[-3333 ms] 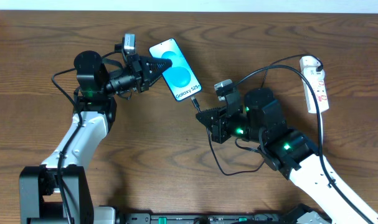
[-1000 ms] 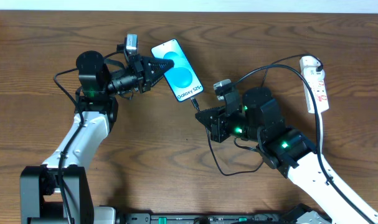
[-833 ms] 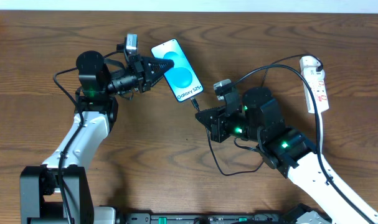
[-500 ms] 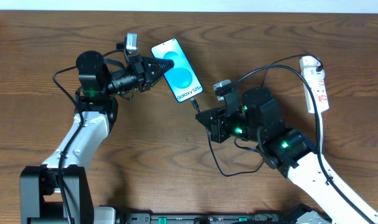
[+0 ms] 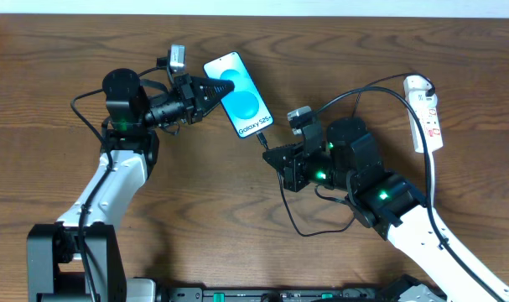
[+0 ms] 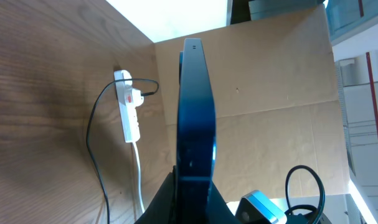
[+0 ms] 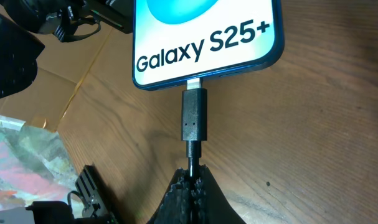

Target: Plug charger to phone and switch on socket

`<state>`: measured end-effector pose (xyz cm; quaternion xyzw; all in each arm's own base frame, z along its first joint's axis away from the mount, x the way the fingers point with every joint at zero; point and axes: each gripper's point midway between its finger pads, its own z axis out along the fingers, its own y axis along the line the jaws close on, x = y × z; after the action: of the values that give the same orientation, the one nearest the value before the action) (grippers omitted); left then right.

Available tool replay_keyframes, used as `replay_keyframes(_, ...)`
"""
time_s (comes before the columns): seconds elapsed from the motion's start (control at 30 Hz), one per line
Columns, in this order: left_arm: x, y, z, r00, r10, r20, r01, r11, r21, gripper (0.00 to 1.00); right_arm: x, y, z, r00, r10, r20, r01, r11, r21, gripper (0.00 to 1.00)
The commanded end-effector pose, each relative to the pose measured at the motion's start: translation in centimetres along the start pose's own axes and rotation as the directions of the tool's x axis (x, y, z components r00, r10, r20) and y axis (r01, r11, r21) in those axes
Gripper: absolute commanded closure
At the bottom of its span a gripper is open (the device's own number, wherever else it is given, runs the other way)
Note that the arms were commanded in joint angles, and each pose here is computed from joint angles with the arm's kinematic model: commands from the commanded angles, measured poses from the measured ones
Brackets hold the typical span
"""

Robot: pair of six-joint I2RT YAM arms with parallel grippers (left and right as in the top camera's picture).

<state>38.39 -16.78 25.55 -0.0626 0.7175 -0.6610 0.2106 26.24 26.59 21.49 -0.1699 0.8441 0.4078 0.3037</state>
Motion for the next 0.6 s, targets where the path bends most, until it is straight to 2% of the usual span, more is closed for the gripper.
replay_keyframes(0.0, 0.2, -1.2, 0.0, 0.998, 0.053, -0.023, -0.053, 0.998, 0.024, 0.93, -0.2, 0.1, 0.1, 1.000, -0.001, 0.005, 0.001, 1.000, 0.001, 0.99)
replay_keyframes(0.17, 0.6, -1.3, 0.0, 0.998, 0.054, -0.045, -0.052, 0.998, 0.032, 0.93, -0.7, -0.8, 0.0, 0.999, -0.007, 0.034, 0.005, 0.998, 0.056, 0.99)
replay_keyframes(0.57, 2.1, -1.8, 1.1, 0.992, 0.071, -0.100, -0.066, 0.997, 0.050, 0.93, -1.6, -0.9, 0.8, 0.997, -0.045, 0.062, 0.043, 0.998, 0.045, 0.98)
